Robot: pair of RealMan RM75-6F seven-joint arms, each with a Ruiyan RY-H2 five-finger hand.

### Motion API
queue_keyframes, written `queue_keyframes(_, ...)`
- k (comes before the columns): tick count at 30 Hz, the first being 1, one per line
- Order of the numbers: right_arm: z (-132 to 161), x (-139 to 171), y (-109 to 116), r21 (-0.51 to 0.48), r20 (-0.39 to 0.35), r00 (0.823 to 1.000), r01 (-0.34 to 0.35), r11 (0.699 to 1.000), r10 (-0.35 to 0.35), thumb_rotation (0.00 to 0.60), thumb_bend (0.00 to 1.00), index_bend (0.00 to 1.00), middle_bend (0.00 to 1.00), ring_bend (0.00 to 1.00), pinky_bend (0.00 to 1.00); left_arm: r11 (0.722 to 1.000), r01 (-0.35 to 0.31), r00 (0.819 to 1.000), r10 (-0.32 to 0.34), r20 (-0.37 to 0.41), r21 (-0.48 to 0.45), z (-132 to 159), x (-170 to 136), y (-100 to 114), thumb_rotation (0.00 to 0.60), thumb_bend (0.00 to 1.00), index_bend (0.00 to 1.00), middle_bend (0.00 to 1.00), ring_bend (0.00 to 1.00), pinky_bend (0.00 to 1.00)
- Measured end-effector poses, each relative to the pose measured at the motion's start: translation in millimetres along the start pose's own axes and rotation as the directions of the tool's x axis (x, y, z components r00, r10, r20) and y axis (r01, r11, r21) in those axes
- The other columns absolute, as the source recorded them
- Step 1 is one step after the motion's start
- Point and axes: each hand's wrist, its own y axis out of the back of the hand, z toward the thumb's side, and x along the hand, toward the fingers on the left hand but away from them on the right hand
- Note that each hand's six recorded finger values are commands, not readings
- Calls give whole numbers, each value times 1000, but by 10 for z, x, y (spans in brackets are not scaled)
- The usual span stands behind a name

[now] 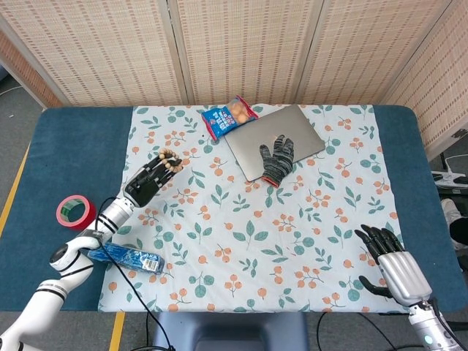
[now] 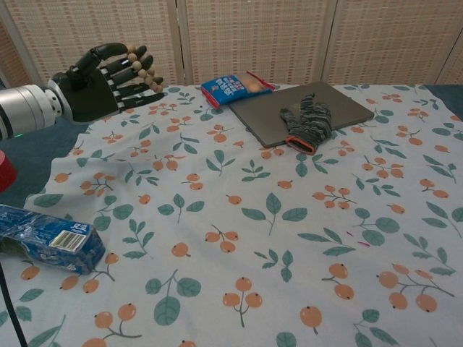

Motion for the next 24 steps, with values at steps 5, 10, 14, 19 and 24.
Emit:
queue_keyframes(5,3,4,5,-3,-2,1000,1,1000,-1,600,208,0,0,0,0,999,27,999,-26,25,-18,-26,-46,-14,600,413,410,484,86,36)
queue_keyframes(10,4,10,14,-5,-3,1000,4,1000,-4,600,208,0,0,0,0,1000,-1,1000,1,26,-26,-63,-60,68,600,405,459,504,108,26)
queue_keyframes(14,6,9,6,-4,-4,1000,1,1000,-1,600,208,0,0,0,0,999,-30,1000,30,-5,23,-101,-29,108,579,392,572,533,112,10)
queue_keyframes(19,8,6,1,-2,-4,1000,-1,1000,1,600,208,0,0,0,0,994,-76,995,80,-55,79,-174,-5,178,447,370,627,563,125,0)
queue_keyframes(24,9,6,-6,0,-4,1000,-5,1000,5,600,208,0,0,0,0,980,-121,986,138,-95,161,-247,12,241,410,323,632,543,120,0)
